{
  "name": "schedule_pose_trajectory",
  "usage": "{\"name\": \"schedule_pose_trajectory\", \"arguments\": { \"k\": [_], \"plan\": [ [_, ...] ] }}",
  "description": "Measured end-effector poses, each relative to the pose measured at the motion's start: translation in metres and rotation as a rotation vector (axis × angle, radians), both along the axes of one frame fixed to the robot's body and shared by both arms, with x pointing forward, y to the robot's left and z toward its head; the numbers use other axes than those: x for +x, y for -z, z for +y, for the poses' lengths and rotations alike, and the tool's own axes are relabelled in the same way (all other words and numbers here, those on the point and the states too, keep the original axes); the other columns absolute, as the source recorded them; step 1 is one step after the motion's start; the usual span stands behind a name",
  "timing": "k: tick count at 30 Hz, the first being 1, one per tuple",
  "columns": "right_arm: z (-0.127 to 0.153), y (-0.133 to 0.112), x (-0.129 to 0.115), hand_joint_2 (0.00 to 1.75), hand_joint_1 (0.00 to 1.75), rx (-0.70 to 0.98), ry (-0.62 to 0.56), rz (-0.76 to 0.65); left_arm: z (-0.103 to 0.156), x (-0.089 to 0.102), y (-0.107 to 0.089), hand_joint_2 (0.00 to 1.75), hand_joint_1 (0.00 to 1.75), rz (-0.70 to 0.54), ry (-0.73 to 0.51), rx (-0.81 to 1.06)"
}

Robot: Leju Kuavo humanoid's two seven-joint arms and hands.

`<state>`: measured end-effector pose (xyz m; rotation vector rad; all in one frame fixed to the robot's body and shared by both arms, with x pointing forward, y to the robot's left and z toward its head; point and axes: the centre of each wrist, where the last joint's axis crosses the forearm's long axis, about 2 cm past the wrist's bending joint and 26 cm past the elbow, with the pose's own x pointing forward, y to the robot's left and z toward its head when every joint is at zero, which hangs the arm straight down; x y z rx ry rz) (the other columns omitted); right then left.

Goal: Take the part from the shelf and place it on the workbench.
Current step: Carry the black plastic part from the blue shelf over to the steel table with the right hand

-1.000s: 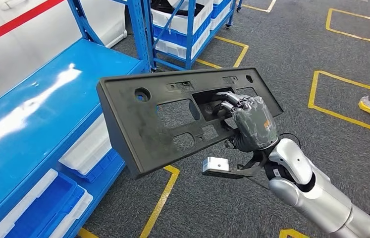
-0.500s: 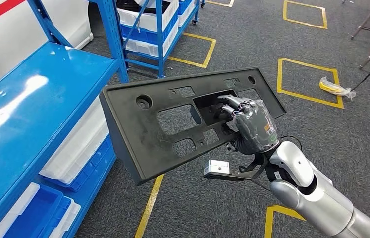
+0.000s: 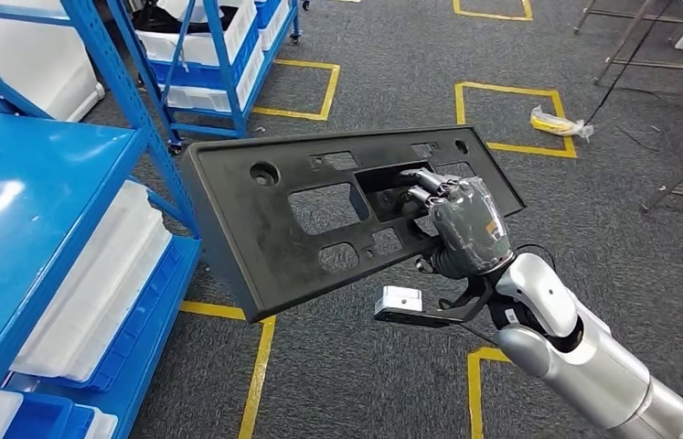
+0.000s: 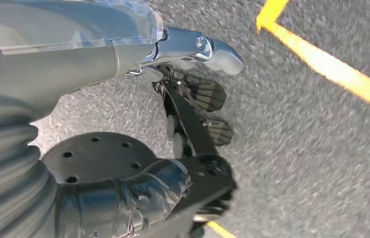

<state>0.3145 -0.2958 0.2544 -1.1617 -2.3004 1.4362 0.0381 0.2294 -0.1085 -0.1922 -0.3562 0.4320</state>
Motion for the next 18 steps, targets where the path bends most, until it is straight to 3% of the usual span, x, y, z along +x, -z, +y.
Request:
{"name": "schedule_pose_trajectory", "arguments": {
  "k": [18],
  "plan": [
    [0.0019, -0.0047, 0.0071, 1.75, 1.75, -0.004, 0.002, -0.006, 0.0027, 0.0008, 0.0002, 1.75, 0.00, -0.005, 0.007, -0.003]
  ]
}}
